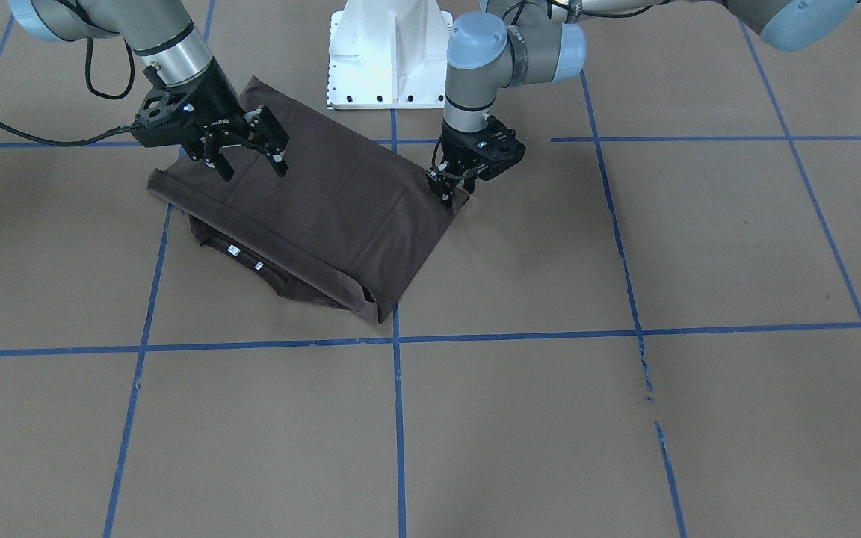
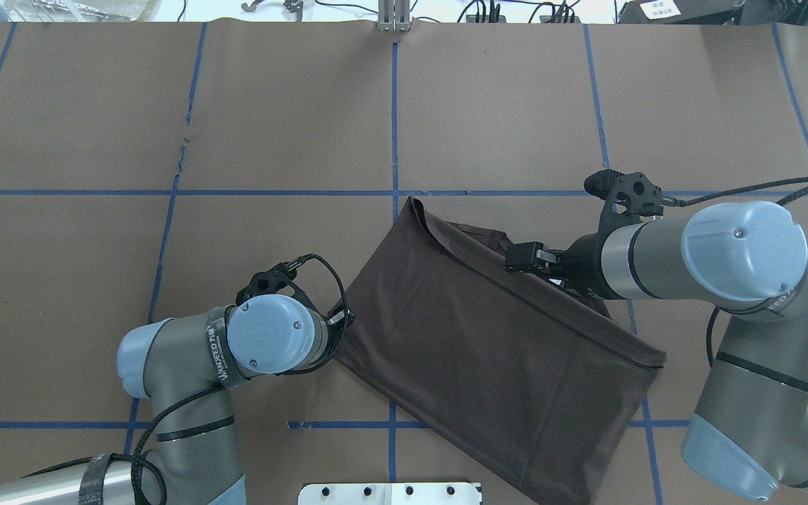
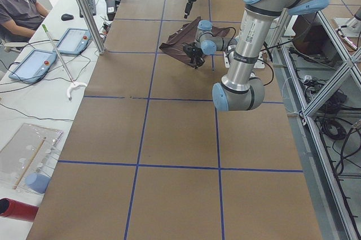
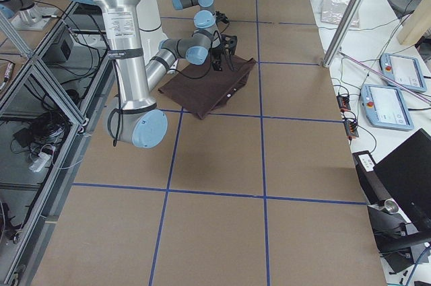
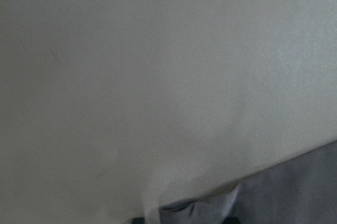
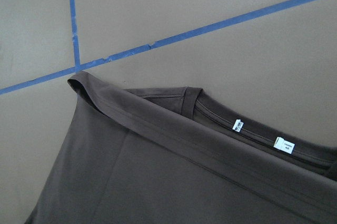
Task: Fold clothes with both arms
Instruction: 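Rotate the shirt upright with the right gripper while the left gripper pulls its far corner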
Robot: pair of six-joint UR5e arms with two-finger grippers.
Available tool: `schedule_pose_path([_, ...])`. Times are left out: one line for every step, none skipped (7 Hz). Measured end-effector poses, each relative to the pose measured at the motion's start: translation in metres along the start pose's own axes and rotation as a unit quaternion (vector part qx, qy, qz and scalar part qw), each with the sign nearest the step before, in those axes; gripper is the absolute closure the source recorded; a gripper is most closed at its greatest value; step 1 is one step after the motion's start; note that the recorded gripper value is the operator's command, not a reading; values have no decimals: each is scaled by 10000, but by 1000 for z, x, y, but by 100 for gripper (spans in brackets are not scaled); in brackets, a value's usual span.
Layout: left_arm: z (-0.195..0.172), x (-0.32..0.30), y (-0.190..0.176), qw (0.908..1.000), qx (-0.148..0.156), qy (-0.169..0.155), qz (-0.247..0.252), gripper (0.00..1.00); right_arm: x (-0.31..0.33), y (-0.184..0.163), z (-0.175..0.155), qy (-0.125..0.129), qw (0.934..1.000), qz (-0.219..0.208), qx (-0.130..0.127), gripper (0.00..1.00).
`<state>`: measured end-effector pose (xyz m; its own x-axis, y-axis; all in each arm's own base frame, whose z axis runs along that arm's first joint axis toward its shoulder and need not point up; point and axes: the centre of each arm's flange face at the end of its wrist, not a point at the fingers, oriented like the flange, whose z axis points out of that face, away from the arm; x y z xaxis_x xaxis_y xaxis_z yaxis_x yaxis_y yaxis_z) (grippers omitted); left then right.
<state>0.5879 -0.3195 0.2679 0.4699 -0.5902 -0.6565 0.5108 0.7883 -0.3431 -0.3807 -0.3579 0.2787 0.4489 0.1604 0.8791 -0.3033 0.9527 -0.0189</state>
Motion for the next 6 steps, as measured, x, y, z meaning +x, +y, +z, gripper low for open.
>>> schedule_pose_path([0,0,0,10000,-2,8,9,100,0,-1,0,3,10000,-17,3,0])
schedule_pose_path([-3,1,0,10000,-6,35,44,100,1,-1,0,6,10000,-29,4,0])
schedule_pose_path([-6,2,0,9999,-15,51,136,100,1,-2,0,12,10000,-31,10,0])
schedule_pose_path([-8,3,-1,9998,-18,64,207,100,1,-2,1,16,10000,-32,10,0])
schedule_pose_path([-8,3,-1,9997,-15,69,235,100,2,-2,1,25,10000,-31,11,0])
schedule_pose_path([-9,4,-1,9997,-15,76,242,100,2,-2,3,36,10000,-32,10,0])
